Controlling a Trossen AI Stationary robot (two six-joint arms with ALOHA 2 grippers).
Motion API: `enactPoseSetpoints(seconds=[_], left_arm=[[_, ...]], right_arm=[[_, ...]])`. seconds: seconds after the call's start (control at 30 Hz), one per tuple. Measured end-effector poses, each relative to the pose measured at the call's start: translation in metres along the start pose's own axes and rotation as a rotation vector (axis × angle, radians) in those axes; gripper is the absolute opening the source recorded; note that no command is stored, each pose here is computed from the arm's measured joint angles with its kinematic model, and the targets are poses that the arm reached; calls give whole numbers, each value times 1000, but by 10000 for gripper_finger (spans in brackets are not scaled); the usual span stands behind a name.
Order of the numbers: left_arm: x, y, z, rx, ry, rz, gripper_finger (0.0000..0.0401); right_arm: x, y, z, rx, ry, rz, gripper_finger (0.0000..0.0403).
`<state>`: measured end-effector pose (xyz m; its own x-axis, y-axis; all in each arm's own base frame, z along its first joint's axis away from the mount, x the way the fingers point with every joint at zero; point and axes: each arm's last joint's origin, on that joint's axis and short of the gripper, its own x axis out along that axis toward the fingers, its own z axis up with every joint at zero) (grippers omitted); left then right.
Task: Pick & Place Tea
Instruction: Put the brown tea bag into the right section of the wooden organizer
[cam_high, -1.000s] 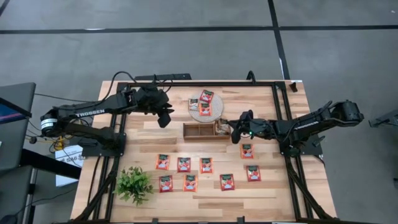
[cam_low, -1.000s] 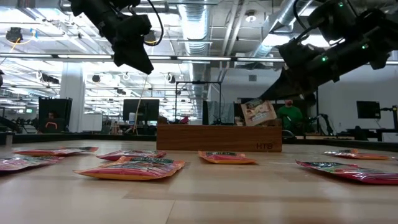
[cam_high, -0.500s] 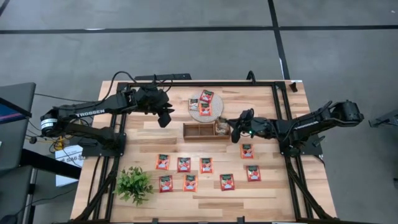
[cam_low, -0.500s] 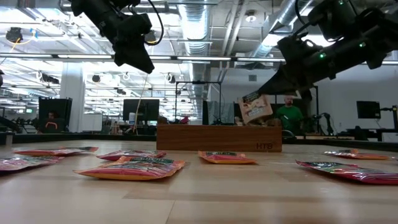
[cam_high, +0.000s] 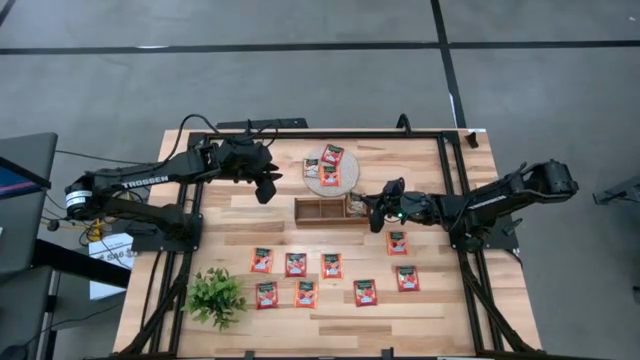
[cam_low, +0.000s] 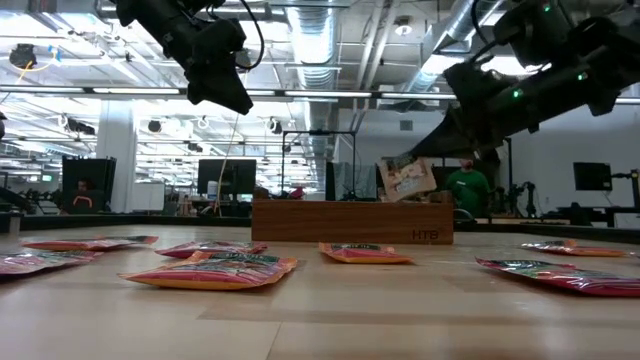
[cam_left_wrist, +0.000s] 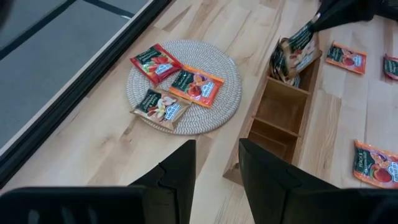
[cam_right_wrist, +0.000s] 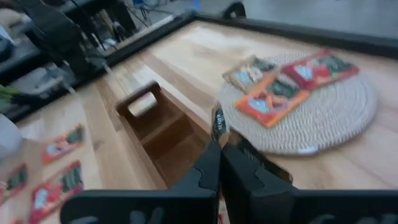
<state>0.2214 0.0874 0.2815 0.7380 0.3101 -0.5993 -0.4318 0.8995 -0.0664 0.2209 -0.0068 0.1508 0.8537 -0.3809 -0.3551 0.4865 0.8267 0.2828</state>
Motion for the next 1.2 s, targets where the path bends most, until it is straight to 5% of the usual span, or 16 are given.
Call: enactPoseSetpoints(seconds=[1.2], left_arm=[[0, 0, 0, 22, 1, 0, 115]], right_arm=[[11, -2, -11, -22, 21, -23, 0]])
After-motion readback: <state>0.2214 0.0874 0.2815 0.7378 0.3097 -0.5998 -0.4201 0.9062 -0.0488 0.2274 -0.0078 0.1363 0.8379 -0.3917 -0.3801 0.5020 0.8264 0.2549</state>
